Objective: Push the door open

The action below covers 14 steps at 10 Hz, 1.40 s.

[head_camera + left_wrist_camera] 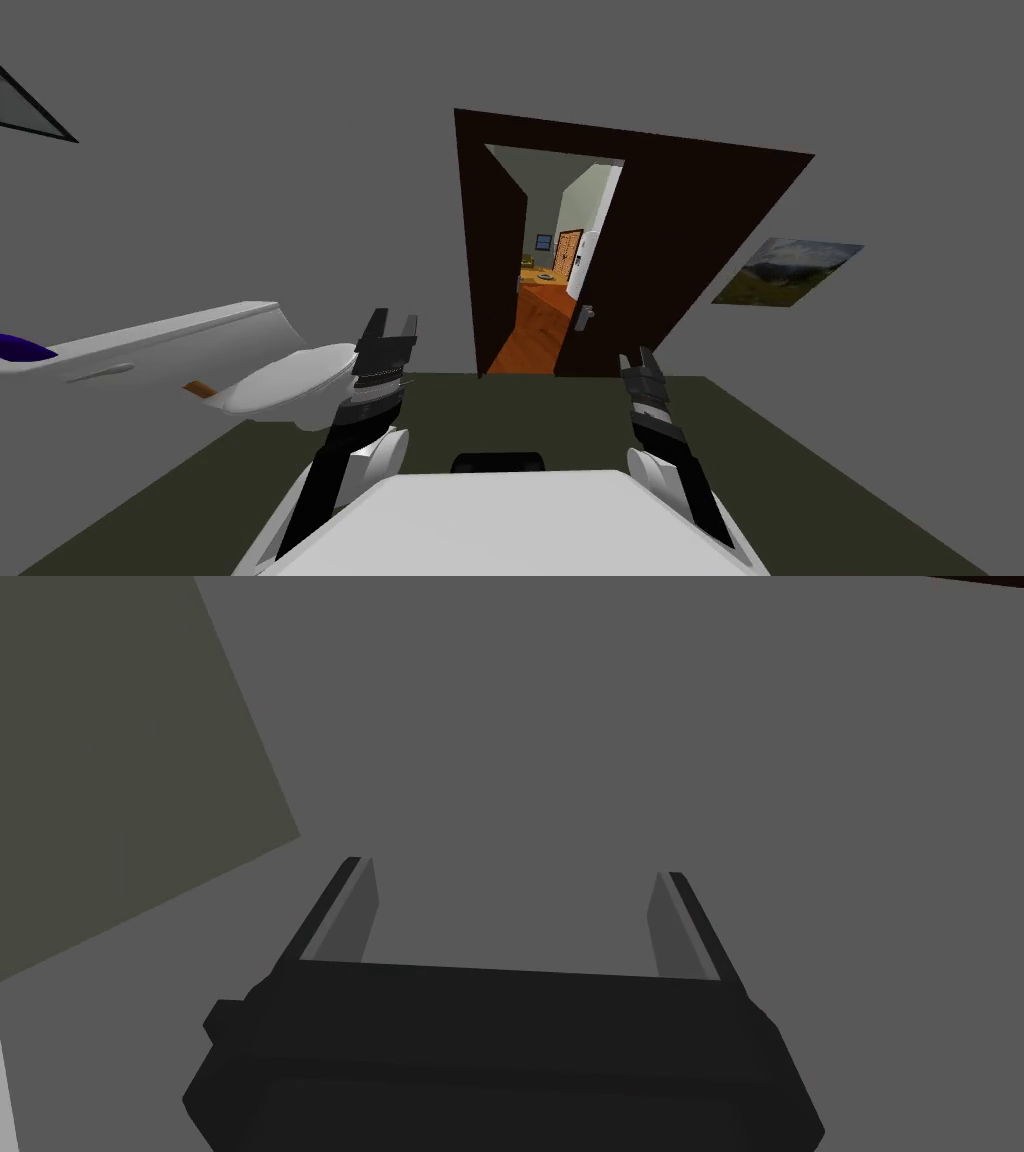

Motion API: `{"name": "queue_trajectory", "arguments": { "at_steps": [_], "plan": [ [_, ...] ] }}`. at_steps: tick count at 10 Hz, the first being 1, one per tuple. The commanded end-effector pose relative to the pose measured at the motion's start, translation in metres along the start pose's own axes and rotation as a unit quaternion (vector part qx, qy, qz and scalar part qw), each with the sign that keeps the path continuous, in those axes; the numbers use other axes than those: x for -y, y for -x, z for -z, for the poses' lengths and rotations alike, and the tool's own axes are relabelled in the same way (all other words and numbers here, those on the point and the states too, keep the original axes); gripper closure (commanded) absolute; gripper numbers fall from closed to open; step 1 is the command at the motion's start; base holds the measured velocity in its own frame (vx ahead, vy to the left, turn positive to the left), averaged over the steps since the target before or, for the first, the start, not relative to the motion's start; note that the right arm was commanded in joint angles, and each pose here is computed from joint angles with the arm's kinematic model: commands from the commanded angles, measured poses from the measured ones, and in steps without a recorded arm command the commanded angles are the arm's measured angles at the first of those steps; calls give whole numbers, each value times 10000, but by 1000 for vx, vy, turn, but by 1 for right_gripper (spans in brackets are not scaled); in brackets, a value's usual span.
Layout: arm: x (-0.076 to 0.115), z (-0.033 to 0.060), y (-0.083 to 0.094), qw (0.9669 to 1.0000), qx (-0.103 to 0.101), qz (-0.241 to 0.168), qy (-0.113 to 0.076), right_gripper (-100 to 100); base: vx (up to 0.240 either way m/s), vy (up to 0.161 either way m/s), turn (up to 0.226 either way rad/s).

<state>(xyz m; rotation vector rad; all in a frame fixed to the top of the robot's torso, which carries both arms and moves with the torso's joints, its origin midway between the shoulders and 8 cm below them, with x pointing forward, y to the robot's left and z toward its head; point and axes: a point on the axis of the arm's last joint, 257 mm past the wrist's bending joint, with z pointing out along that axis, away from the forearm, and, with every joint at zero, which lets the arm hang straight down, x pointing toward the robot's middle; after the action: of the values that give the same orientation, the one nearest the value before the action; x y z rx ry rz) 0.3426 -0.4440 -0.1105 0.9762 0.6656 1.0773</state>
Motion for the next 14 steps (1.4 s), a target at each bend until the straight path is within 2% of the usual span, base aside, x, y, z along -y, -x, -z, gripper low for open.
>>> {"name": "queue_trajectory", "arguments": {
  "at_steps": [1, 2, 3, 5, 6, 9, 11, 12, 14],
  "plan": [
    [90, 20, 133, 9998, 134, 68, -118, -100, -4, -139, 253],
    [136, 34, 210, 9996, 198, 100, -172, -100, -12, -114, 247],
    [227, 67, 370, 9989, 332, 165, -282, -100, -22, -131, 318],
    [313, 104, 533, 9979, 470, 228, -389, -100, -32, -126, 264],
    [393, 146, 699, 9965, 613, 290, -493, -100, -45, -129, 378],
    [601, 304, 1209, 9901, 1061, 464, -789, -100, -58, -199, 421],
    [659, 366, 1382, 9873, 1217, 518, -881, -100, -58, -141, 215],
    [711, 433, 1553, 9841, 1375, 570, -970, -100, -72, -122, 328],
    [758, 504, 1721, 9806, 1532, 618, -1054, -100, -62, -109, 290]
  ]
}}
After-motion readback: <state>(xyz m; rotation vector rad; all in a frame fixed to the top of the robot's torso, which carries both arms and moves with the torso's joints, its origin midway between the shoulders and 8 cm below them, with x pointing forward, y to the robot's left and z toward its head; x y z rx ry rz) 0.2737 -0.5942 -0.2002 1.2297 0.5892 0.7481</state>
